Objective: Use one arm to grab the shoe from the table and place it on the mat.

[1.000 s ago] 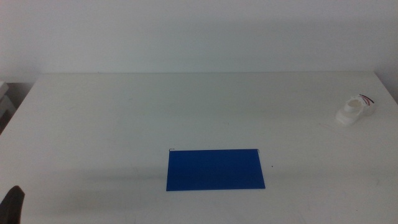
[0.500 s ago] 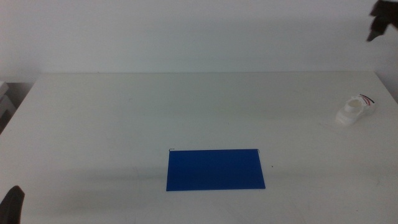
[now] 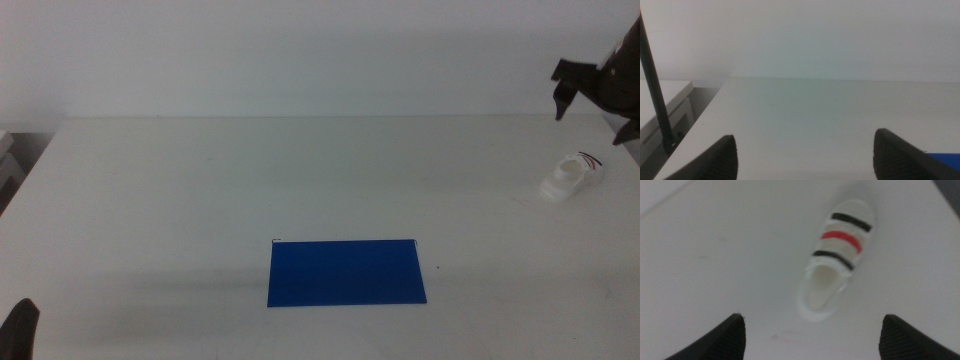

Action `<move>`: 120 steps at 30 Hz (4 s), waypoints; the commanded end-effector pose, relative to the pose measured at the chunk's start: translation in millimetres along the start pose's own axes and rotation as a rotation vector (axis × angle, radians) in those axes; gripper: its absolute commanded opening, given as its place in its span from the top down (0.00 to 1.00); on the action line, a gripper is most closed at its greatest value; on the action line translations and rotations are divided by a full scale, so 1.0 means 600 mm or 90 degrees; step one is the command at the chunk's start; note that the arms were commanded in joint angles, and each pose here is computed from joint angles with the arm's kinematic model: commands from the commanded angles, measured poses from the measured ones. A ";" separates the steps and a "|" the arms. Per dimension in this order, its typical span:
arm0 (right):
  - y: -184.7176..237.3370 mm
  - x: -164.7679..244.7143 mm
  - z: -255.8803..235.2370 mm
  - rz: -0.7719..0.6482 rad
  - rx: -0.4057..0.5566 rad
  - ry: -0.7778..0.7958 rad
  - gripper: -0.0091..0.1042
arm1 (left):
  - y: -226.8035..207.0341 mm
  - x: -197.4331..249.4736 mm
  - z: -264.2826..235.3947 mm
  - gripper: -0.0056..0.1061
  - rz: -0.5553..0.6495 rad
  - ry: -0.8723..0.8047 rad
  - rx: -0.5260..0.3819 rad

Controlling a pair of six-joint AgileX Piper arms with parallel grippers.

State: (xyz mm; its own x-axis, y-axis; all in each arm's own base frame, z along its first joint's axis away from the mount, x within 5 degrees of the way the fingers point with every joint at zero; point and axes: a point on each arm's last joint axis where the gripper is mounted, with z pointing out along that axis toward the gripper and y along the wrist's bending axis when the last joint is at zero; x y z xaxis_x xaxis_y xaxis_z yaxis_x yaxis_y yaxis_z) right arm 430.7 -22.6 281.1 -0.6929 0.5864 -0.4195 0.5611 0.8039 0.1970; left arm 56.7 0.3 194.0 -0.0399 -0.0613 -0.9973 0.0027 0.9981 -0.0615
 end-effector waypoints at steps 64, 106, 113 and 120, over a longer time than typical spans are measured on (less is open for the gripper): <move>0.201 0.168 -0.109 0.215 0.016 0.075 0.91 | -0.003 -0.009 -0.002 0.12 -0.004 -0.053 0.013; 0.281 0.394 -0.131 -0.730 -0.034 0.103 0.95 | -0.003 -0.009 -0.002 0.12 -0.004 -0.053 0.013; 0.281 0.394 -0.131 -1.042 -0.063 0.094 0.95 | -0.003 -0.009 -0.002 0.12 -0.004 -0.053 0.013; 0.282 0.402 -0.132 -1.215 -0.122 0.110 0.95 | -0.003 -0.009 -0.002 0.12 -0.004 -0.053 0.013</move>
State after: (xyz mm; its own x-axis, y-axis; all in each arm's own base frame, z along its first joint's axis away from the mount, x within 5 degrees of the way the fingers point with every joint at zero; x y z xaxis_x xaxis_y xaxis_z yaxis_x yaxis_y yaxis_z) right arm 329.8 271.4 254.3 -0.3250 -0.9421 -0.0828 -0.9114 0.3354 -0.2385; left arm 56.7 0.3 194.0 -0.0399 -0.0613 -0.9973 0.0027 0.9981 -0.0615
